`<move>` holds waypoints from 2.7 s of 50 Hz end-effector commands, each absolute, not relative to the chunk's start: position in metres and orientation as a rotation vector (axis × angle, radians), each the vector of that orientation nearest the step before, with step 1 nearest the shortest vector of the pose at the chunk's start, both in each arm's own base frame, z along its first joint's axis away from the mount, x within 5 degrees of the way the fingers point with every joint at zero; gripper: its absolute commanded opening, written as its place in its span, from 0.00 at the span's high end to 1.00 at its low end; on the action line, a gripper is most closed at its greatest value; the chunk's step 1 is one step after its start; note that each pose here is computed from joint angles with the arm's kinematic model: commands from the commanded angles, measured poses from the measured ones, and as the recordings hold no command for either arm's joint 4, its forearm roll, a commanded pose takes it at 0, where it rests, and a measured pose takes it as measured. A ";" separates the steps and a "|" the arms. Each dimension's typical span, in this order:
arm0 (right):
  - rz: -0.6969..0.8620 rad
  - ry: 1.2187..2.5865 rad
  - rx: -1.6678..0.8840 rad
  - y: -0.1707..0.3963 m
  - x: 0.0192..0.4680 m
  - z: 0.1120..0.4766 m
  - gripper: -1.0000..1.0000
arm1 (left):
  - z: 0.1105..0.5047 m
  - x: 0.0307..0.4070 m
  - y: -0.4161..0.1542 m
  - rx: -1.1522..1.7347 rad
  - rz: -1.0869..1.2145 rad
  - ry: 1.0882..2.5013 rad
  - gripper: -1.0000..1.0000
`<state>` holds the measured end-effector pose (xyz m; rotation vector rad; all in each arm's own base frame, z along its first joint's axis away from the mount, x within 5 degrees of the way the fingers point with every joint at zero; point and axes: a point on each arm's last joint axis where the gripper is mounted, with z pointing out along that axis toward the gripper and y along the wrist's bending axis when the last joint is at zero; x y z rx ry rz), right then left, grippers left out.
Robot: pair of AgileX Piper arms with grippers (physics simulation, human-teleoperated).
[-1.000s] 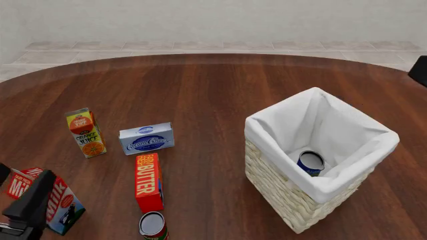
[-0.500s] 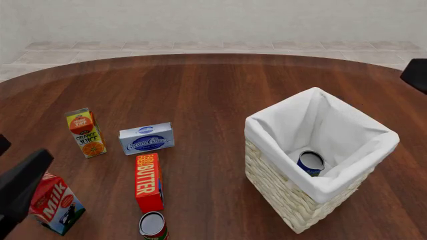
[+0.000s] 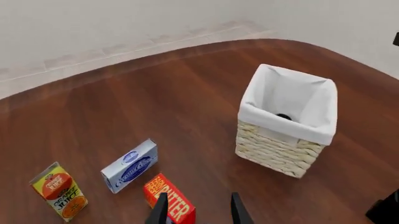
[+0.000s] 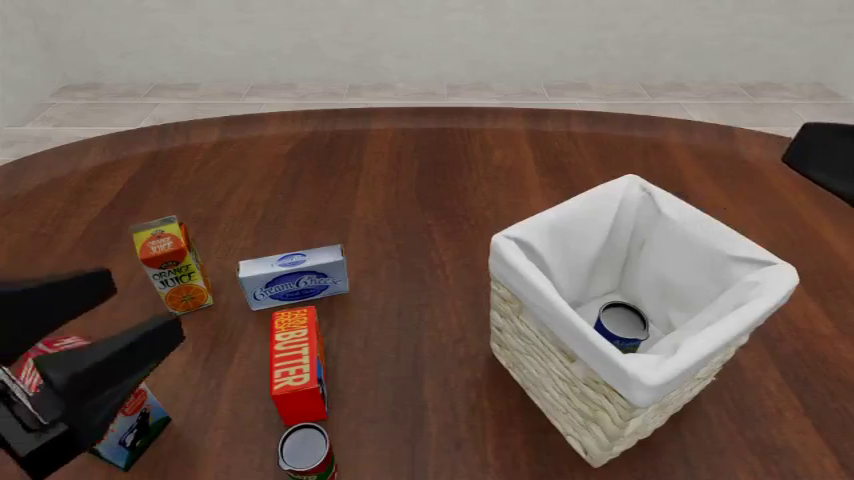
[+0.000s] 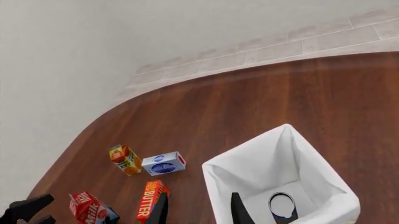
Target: Pick up the alphabet soup and the tomato sauce, and put them in the basket.
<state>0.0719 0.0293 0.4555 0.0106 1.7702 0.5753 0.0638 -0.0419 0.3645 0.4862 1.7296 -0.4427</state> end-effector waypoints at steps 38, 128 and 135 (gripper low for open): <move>0.580 1.762 0.014 0.027 0.066 0.457 0.00 | 0.300 0.085 -0.086 0.813 -0.446 2.169 0.00; 0.556 1.755 0.029 0.024 0.064 0.458 0.00 | 0.215 0.127 -0.100 0.748 -0.305 2.404 0.00; 0.555 1.754 0.030 0.024 0.062 0.459 0.00 | 0.209 0.124 -0.104 0.757 -0.322 2.415 0.00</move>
